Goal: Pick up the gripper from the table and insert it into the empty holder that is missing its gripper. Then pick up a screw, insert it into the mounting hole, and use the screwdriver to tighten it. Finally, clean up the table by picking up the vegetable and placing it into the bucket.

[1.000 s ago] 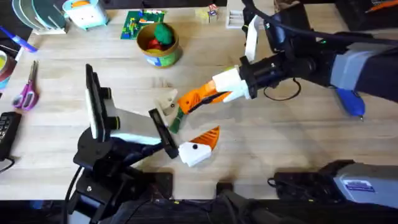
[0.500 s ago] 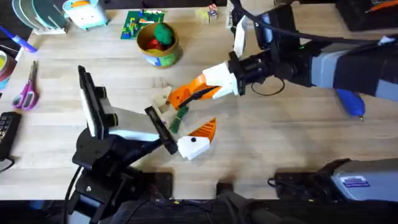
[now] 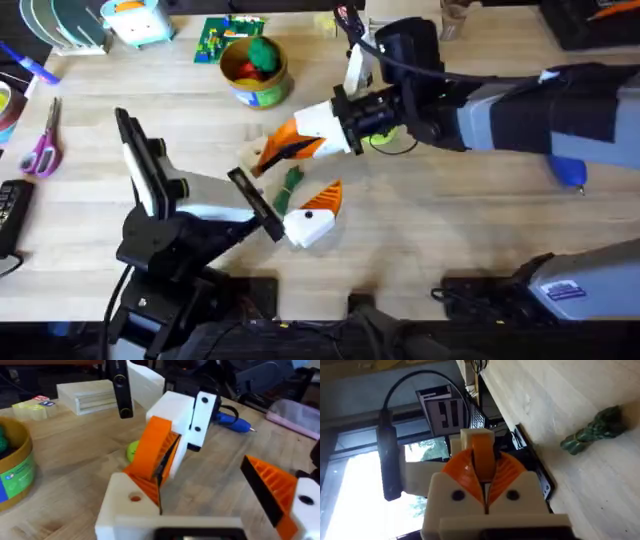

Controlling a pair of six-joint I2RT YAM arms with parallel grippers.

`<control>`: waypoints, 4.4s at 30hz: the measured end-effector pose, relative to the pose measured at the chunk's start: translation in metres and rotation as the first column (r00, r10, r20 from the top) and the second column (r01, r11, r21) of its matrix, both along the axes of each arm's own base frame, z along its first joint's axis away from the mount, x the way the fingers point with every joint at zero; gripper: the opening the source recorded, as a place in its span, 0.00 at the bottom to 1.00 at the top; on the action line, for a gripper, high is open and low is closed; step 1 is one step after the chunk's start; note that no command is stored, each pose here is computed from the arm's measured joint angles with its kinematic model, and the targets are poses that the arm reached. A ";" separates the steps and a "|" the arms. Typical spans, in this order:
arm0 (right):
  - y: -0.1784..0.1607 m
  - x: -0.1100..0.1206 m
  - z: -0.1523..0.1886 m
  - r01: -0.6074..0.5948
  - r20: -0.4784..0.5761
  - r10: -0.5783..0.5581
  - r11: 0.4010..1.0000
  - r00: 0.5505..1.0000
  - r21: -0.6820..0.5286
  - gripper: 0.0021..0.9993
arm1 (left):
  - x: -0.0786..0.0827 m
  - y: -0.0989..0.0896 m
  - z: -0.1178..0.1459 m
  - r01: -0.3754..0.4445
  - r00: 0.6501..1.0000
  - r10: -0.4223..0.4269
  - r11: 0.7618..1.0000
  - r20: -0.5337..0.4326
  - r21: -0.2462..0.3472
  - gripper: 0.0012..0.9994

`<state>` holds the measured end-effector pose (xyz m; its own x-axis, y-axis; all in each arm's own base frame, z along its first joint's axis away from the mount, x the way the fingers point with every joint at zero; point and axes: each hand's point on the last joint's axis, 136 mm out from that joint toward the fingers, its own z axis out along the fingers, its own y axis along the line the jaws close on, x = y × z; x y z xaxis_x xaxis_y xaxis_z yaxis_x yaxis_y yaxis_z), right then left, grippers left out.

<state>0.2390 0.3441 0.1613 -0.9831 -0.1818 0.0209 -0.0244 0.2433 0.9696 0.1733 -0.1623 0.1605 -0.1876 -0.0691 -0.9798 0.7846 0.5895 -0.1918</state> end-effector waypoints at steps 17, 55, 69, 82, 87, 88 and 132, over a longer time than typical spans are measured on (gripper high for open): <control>0.022 0.006 -0.003 0.104 0.039 -0.102 0.994 0.994 -0.045 0.31 | 0.014 0.012 0.000 -0.107 0.994 0.107 0.994 -0.006 -0.001 0.99; 0.012 0.001 -0.003 0.054 -0.013 -0.054 0.998 0.998 -0.031 0.64 | 0.005 0.004 0.001 -0.037 0.998 0.036 0.999 0.044 0.029 0.99; 0.006 0.005 0.000 0.049 -0.025 -0.049 0.999 0.998 -0.017 0.68 | 0.001 0.001 0.002 -0.007 0.998 0.006 1.000 0.056 0.029 0.99; -0.001 0.018 0.006 0.078 0.013 -0.078 0.997 0.997 0.011 0.69 | -0.020 -0.014 0.002 0.135 0.989 -0.136 0.991 0.051 0.024 0.99; -0.014 0.037 0.006 0.119 0.093 -0.120 0.993 0.988 0.021 0.77 | -0.021 -0.014 0.002 0.137 0.989 -0.138 0.990 0.051 0.024 0.99; -0.018 0.043 0.006 0.134 0.120 -0.136 0.991 0.983 0.024 0.84 | -0.021 -0.014 0.002 0.137 0.989 -0.138 0.990 0.051 0.024 0.99; -0.128 0.078 -0.092 0.359 0.642 0.383 0.590 0.664 -0.723 0.63 | -0.021 -0.014 0.002 0.137 0.989 -0.139 0.990 0.051 0.024 0.99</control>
<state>0.3165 0.2163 0.0689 -0.7320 -0.4689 -0.4943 -0.5645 0.8236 0.0548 0.1525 -0.1766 0.1630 -0.1425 -0.0263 -0.9894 0.8674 0.4782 -0.1377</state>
